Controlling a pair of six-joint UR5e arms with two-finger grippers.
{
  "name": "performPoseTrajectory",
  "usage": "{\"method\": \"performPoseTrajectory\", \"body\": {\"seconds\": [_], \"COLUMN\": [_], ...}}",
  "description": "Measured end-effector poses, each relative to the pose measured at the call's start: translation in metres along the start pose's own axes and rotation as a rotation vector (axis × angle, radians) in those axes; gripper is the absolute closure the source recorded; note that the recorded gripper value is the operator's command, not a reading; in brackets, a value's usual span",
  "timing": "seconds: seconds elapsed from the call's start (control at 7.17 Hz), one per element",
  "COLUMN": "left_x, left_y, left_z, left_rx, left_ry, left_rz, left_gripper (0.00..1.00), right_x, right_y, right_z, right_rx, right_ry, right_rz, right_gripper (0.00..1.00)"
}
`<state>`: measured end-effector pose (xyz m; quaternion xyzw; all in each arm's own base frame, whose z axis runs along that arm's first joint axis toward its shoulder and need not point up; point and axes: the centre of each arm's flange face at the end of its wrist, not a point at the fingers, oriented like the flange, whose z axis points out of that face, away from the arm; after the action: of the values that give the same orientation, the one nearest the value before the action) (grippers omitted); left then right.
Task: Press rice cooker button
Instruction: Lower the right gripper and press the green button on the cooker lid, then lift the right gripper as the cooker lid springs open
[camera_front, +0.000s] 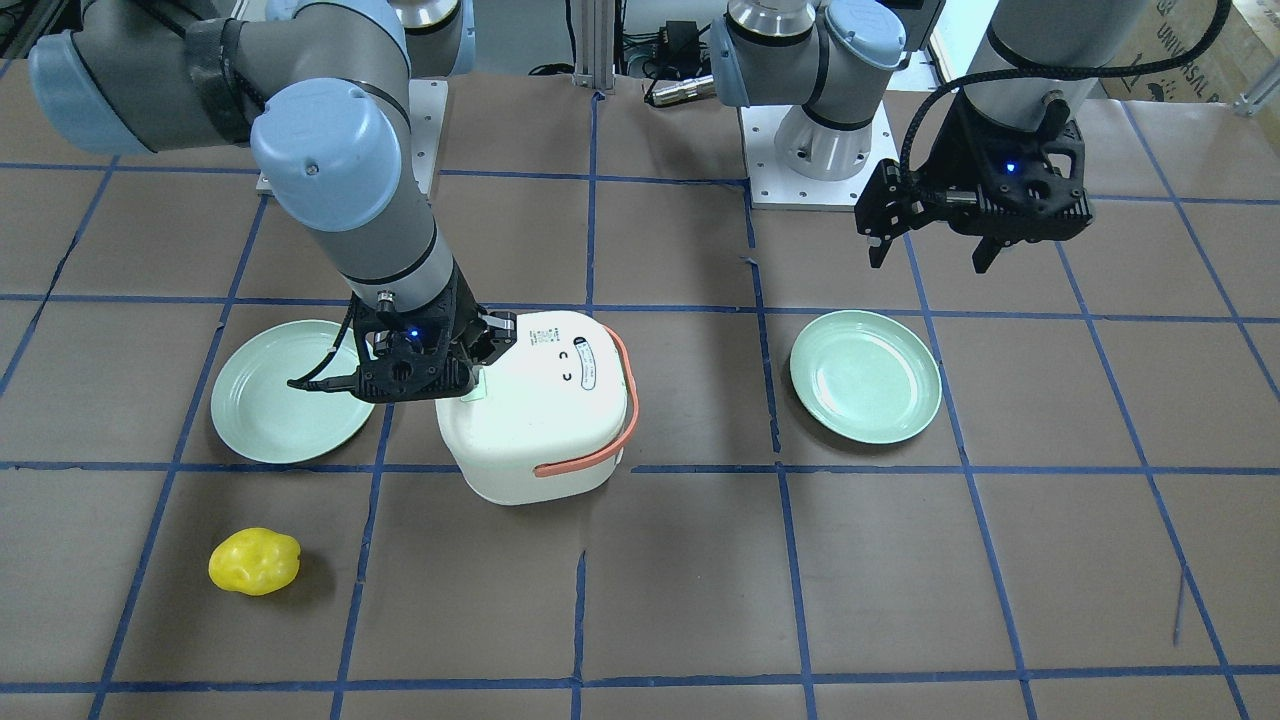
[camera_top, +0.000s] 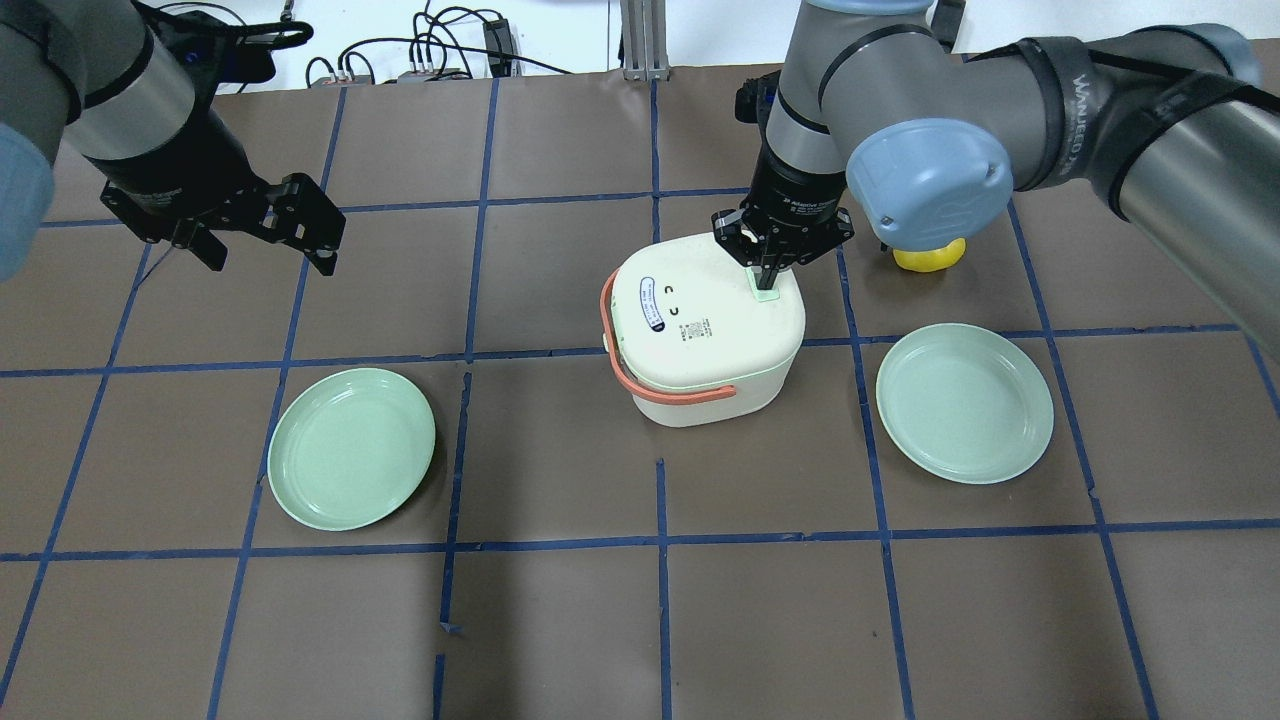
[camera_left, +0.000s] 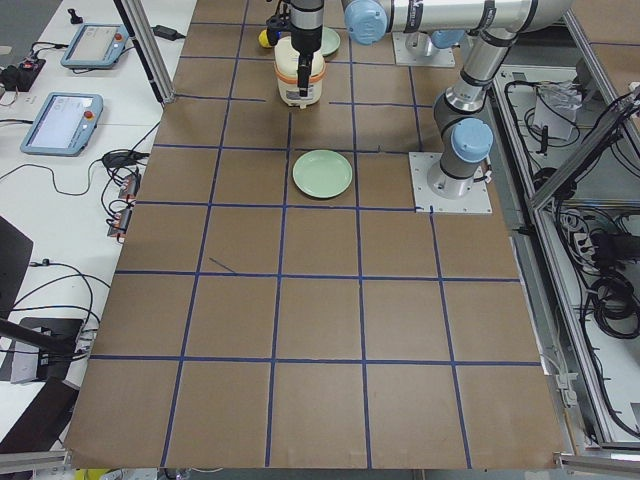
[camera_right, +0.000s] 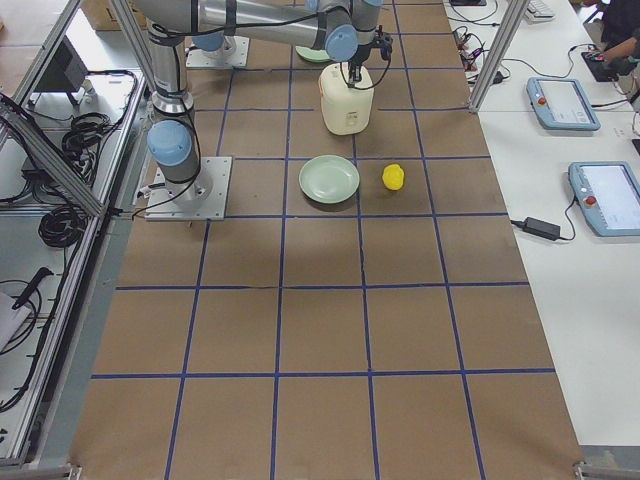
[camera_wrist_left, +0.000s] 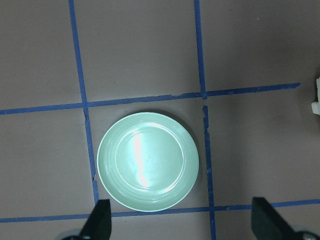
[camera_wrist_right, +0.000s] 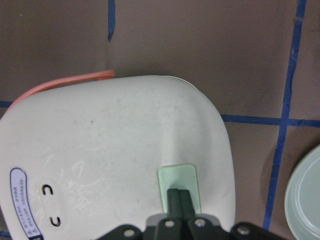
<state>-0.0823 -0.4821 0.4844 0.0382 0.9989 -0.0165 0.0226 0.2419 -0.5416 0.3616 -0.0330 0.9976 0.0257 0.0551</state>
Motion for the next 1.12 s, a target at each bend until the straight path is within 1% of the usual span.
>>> {"method": "performPoseTrajectory", "body": {"seconds": [0.28,0.42,0.56,0.7,0.84,0.98,1.12], "left_x": [0.000,0.000,0.000,0.000,0.000,0.000,0.000], "left_y": [0.000,0.000,0.000,0.000,0.000,0.000,0.000], "left_z": [0.000,0.000,0.000,0.000,0.000,0.000,0.000], "left_rx": [0.000,0.000,0.000,0.000,0.000,0.000,0.000], "left_ry": [0.000,0.000,0.000,0.000,0.000,0.000,0.000], "left_rz": [0.000,0.000,0.000,0.000,0.001,0.001,0.000], "left_gripper": [0.00,0.00,0.00,0.00,0.00,0.00,0.00], "right_x": [0.001,0.001,0.001,0.000,-0.001,0.001,0.010], "right_y": [-0.003,-0.004,-0.004,-0.002,0.005,0.017,0.025], "right_z": [0.005,0.005,0.003,-0.007,-0.028,-0.063,-0.097], "right_rx": [0.009,0.010,0.015,0.027,0.041,0.065,0.102], "right_ry": [0.000,0.000,0.002,0.006,0.012,0.036,0.089], "right_rz": [-0.004,-0.005,-0.002,0.004,0.007,0.008,0.007], "right_gripper": [0.89,0.86,0.68,0.35,0.10,0.01,0.00]}}
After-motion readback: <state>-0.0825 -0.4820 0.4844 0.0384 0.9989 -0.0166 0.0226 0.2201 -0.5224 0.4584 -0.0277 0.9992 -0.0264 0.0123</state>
